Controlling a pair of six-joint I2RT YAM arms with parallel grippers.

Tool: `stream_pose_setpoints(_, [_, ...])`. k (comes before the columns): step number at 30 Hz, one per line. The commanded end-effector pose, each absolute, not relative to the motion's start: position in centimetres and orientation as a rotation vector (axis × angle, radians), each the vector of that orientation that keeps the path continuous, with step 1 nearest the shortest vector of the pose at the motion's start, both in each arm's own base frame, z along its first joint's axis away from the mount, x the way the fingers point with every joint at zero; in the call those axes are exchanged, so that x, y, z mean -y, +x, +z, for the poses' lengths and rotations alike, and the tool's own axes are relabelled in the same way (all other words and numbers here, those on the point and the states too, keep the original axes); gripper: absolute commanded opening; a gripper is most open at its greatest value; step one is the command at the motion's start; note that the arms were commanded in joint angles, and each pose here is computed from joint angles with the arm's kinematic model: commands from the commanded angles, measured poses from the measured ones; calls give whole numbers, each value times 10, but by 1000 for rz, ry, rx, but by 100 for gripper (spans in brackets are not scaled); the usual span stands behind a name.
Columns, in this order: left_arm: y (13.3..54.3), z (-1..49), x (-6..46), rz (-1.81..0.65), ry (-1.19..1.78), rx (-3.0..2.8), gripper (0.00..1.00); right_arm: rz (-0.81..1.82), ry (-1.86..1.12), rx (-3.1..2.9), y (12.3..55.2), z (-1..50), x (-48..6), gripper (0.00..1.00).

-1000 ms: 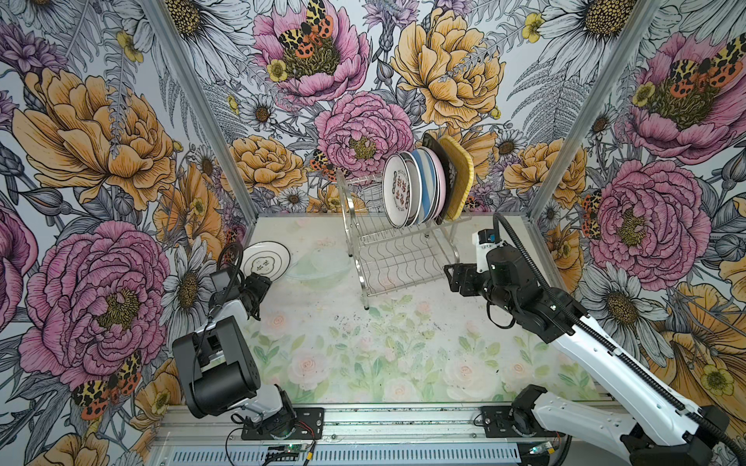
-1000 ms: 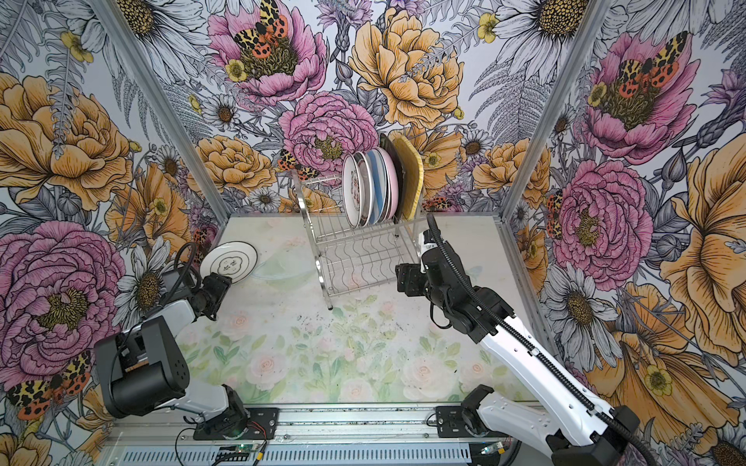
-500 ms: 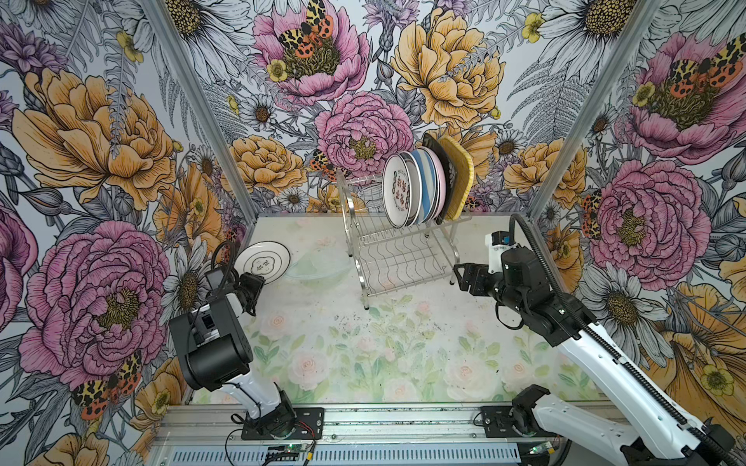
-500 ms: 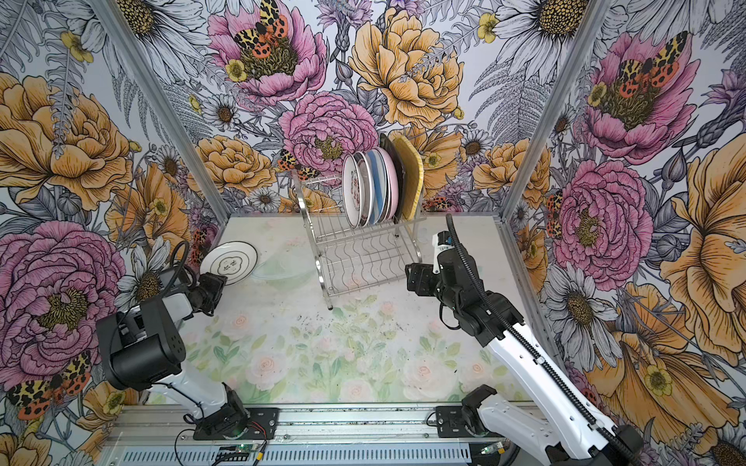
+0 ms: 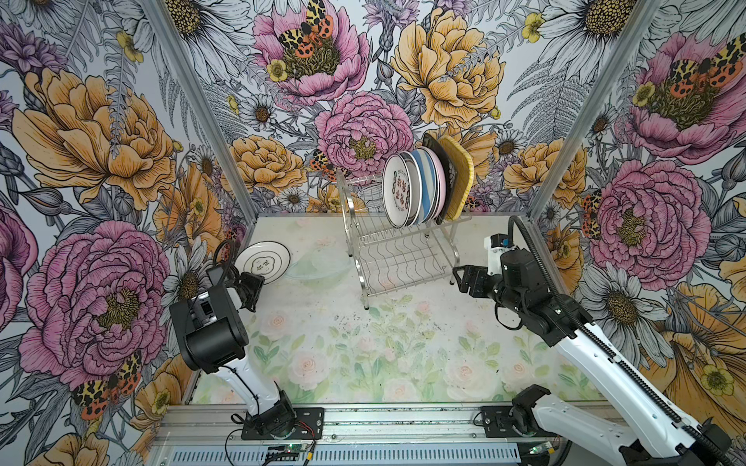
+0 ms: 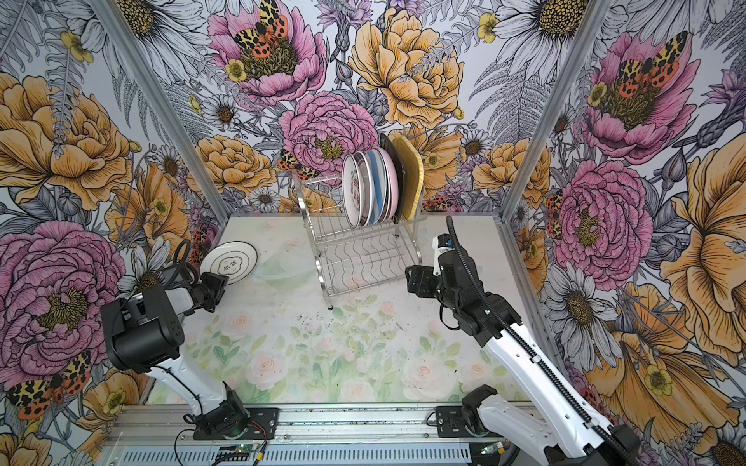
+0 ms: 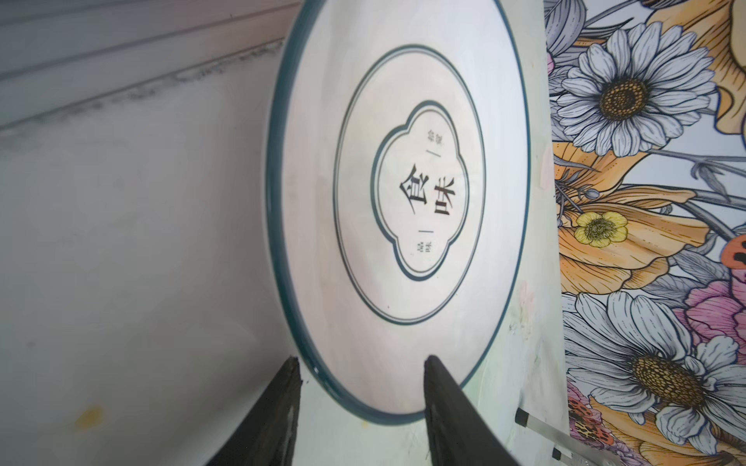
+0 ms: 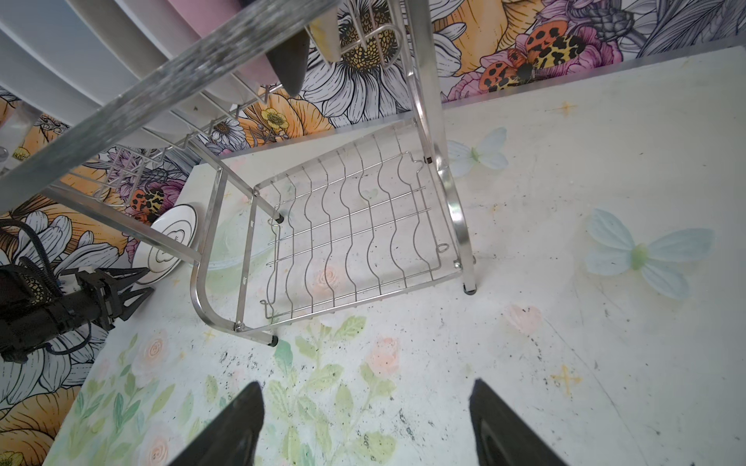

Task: Load plates into a dish rack
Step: Pick up the plate from the top-left of the table.

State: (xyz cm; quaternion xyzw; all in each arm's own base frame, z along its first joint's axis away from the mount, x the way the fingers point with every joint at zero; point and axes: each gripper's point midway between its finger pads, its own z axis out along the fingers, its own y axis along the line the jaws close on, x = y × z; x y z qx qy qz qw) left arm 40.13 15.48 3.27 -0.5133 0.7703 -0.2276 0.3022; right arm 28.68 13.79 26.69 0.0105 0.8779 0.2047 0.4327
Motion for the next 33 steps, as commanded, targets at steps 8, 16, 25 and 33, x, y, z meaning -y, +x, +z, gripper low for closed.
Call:
stream_pose_setpoints(8, [420,24,-170,-632,-1390,-1971,44,552,39,-2152,291,276,-141,80])
stream_pose_setpoints(16, [421,20,-174,-639,-1418,-1944,35,562,49,-2145,290,279,-140,80])
stream_pose_setpoints(25, [420,12,-173,-681,-1449,-1931,15,569,51,-2142,289,280,-141,80])
stream_pose_setpoints(33, [421,18,-169,-714,-1442,-1923,0,573,52,-2151,288,276,-141,80])
